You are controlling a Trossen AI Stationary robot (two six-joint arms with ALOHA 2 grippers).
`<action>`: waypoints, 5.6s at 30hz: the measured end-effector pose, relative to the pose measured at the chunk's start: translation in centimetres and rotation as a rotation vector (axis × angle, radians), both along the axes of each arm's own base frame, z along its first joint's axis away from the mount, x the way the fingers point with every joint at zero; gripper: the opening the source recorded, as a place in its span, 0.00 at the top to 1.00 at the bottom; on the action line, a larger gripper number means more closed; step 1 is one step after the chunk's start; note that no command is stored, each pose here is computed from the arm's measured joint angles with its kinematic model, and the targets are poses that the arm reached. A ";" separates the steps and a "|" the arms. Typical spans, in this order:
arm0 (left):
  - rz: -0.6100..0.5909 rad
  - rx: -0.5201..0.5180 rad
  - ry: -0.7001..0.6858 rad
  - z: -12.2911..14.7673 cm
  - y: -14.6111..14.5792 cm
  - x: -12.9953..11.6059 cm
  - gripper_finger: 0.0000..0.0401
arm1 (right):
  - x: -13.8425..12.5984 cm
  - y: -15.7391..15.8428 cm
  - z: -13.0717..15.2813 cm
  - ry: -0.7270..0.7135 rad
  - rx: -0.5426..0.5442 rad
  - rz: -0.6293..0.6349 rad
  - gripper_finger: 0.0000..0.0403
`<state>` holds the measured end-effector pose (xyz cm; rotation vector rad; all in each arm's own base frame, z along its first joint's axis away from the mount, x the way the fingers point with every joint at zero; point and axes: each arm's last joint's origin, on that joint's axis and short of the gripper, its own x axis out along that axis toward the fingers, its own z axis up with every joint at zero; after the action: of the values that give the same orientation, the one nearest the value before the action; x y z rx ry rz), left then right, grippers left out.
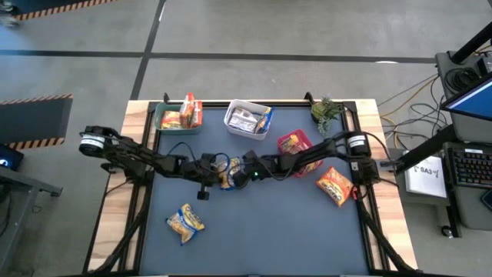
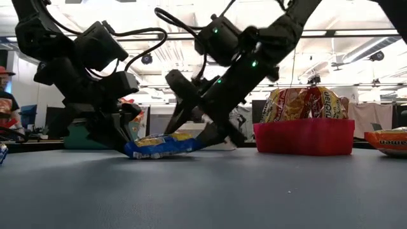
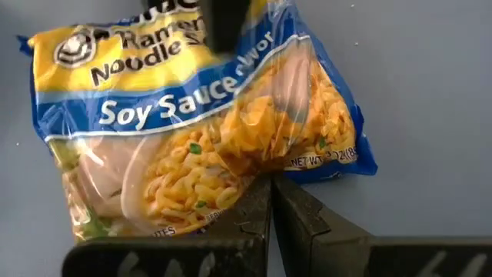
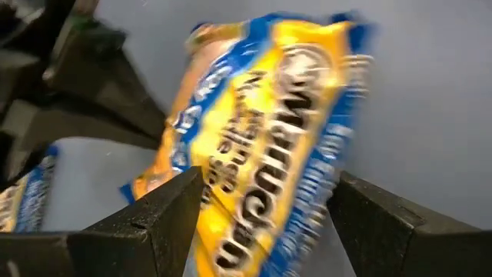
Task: Sort Maruchan noodles
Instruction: Put the blue noodle pack into the white bin
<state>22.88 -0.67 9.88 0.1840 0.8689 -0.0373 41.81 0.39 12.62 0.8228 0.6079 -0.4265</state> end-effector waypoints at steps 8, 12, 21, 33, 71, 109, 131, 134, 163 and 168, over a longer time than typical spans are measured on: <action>0.001 0.001 0.001 0.0 0.0 0.0 1.00 | 1.6 0.5 -0.9 -0.124 0.043 0.140 0.35; 0.002 0.002 0.001 0.0 0.0 0.0 1.00 | 1.7 0.4 -0.7 -0.129 0.042 0.145 0.38; 0.002 0.002 0.001 0.0 0.0 0.0 1.00 | 1.7 0.4 -0.6 -0.135 0.049 0.139 0.48; 0.009 -0.005 -0.037 0.4 0.0 0.1 0.85 | 1.7 0.4 -0.5 -0.137 0.078 0.111 0.60; 0.119 -0.096 -0.362 11.3 0.3 -7.3 0.75 | 0.5 -3.4 11.4 -0.168 -0.279 -0.006 0.73; 0.189 -0.026 -0.333 10.8 0.6 -7.1 0.76 | -1.0 -15.4 11.3 0.412 -0.245 -0.388 0.54; 0.187 -0.023 -0.333 10.9 0.6 -7.1 0.76 | -0.9 -15.1 13.0 0.432 -0.255 -0.366 0.56; 0.187 -0.023 -0.333 10.9 0.6 -7.1 0.76 | -0.7 -15.2 12.1 0.460 -0.274 -0.381 0.64; 0.188 -0.023 -0.333 10.9 0.6 -7.1 0.76 | -0.4 -13.6 12.4 0.445 -0.275 -0.507 0.70; 0.188 -0.023 -0.334 10.9 0.6 -7.1 0.76 | -1.1 -13.5 13.0 0.481 -0.276 -0.502 0.59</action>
<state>15.80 -0.04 20.74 0.0826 0.5497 0.1550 40.73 -13.08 25.58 0.6004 0.7612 -1.1637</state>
